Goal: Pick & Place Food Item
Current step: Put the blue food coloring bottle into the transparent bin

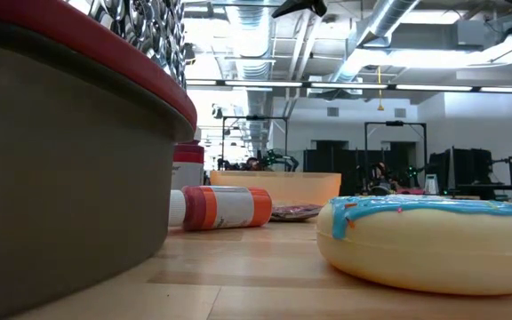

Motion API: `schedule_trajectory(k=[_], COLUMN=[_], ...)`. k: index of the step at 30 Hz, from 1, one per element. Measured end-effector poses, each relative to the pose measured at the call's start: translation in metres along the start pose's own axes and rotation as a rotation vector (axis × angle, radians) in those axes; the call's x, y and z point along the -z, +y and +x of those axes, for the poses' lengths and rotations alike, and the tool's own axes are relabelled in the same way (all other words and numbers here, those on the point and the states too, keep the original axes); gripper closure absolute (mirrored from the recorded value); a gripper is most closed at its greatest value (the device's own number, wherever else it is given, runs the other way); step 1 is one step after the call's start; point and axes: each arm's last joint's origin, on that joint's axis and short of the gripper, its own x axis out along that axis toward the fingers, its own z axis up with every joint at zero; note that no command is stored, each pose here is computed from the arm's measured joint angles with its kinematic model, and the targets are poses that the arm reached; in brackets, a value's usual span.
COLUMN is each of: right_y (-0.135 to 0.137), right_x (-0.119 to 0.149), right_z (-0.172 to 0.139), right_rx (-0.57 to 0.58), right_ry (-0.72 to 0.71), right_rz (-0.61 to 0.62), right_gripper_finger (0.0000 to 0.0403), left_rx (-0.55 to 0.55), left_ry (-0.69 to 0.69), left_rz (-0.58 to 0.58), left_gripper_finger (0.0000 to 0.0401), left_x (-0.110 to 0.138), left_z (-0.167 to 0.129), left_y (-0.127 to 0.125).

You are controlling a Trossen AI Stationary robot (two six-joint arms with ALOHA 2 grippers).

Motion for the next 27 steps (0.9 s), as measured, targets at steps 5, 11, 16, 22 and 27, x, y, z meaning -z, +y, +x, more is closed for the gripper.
schedule_trajectory(k=[5, 11, 16, 22, 27], right_y=[0.000, -0.001, 0.001, 0.001, 0.003], right_x=[0.000, 0.004, 0.005, 0.005, 0.006], right_z=[0.000, 0.000, 0.000, 0.000, 0.000], right_rx=[0.000, 0.014, 0.013, 0.012, 0.009], right_ry=[0.000, 0.036, 0.046, 0.046, 0.047], right_rz=[0.000, 0.000, 0.006, 0.015, 0.028], right_gripper_finger=[0.0145, 0.0145, 0.0145, 0.0145, 0.0145], left_rx=[-0.049, -0.117, -0.145, -0.166, -0.189], left_ry=[-0.003, -0.008, 0.002, 0.009, 0.011], left_rz=[0.001, 0.005, -0.012, 0.009, 0.032], left_gripper_finger=[0.0288, 0.0288, 0.0288, 0.0288, 0.0288], left_x=[0.008, 0.016, 0.021, 0.029, 0.039], left_z=[0.011, 0.027, 0.037, 0.044, 0.051], left_y=[-0.005, -0.009, -0.013, -0.015, -0.018])
